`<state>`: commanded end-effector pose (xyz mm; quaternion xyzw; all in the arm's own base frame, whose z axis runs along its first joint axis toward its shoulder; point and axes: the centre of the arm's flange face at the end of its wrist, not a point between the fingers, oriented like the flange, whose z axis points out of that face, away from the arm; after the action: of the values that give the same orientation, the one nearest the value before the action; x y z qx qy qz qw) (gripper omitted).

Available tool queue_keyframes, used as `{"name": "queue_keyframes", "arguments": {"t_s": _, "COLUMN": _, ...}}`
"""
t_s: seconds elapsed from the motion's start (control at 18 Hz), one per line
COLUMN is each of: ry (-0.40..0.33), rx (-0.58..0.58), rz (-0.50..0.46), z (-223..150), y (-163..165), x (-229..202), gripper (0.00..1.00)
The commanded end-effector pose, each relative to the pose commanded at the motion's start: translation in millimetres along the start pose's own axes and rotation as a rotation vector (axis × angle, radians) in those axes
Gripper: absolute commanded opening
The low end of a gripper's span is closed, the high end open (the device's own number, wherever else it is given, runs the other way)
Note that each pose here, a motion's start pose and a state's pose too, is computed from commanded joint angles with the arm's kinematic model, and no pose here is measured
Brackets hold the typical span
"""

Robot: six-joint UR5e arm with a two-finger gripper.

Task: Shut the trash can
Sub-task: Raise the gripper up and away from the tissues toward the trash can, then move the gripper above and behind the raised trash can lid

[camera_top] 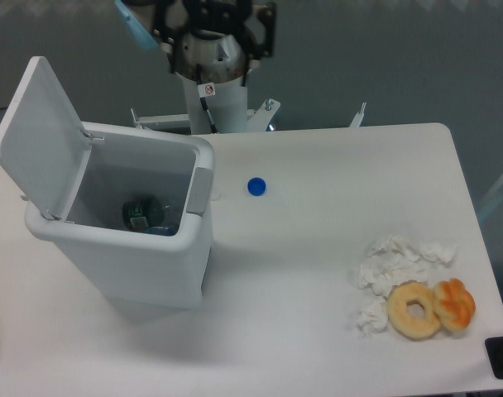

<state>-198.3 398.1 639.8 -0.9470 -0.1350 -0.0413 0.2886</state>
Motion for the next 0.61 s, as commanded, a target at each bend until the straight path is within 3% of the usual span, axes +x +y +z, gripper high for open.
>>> {"name": "queue_keyframes", "arguments": {"t_s": 0.17, "ry": 0.056, "rx": 0.057, "rz": 0.052, "z": 4.3, "y": -8.4, "x": 25.2, "gripper": 1.0}}
{"name": "queue_keyframes", "arguments": {"t_s": 0.61, "ry": 0.113, "rx": 0.052, "rz": 0.141, "z": 10.5, "y": -10.8, "x": 72.0, "gripper": 1.0}}
